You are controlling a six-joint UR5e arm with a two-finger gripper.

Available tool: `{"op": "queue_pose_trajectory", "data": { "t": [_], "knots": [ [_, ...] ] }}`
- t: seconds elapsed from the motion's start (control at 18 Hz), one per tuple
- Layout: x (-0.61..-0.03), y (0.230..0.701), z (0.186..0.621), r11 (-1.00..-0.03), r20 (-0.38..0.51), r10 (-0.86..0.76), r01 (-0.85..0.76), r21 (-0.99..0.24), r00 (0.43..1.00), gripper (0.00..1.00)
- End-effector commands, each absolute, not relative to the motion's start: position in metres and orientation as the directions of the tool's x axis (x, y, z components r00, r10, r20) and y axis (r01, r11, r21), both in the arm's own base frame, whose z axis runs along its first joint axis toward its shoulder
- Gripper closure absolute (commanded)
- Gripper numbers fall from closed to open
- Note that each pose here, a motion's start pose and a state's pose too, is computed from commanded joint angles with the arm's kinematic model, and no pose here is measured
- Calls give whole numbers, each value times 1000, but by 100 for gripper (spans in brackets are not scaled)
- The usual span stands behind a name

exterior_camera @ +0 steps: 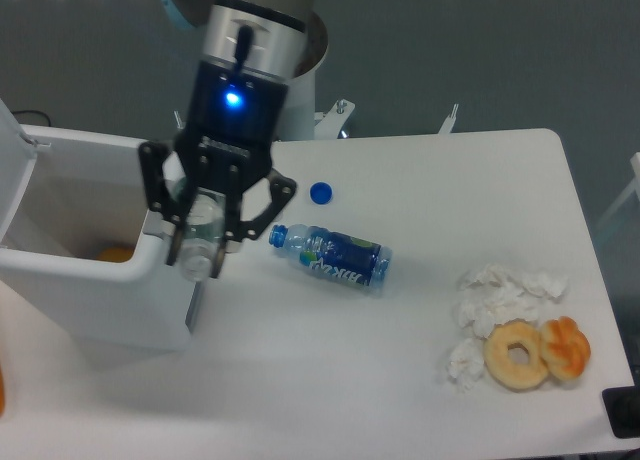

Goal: Place the plastic bottle in the trash can
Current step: 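Lower the clear bottle down into the trash bin, then open the gripper inside the bin to release the bottle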

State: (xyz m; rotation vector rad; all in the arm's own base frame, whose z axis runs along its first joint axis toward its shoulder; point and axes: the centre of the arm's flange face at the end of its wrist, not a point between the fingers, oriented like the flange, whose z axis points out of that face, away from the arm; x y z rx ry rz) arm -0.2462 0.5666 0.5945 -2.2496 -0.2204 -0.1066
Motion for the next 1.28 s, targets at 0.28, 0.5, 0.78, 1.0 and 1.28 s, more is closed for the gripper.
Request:
{"op": "queue_pose_trajectory", "data": {
  "t": [0.28,0.5,0.78,1.0,1.28],
  "knots": [
    [-200,586,586,-646,150,35,137,-751,988,64],
    [-174,593,573,-667,163,-4,119,-736,987,64],
    [-157,598,564,-677,185,-40,110,-728,982,63],
    [-155,598,556,-684,203,-48,116,-720,978,63],
    [-145,598,537,-705,236,-66,123,-699,969,63]
  ]
}}
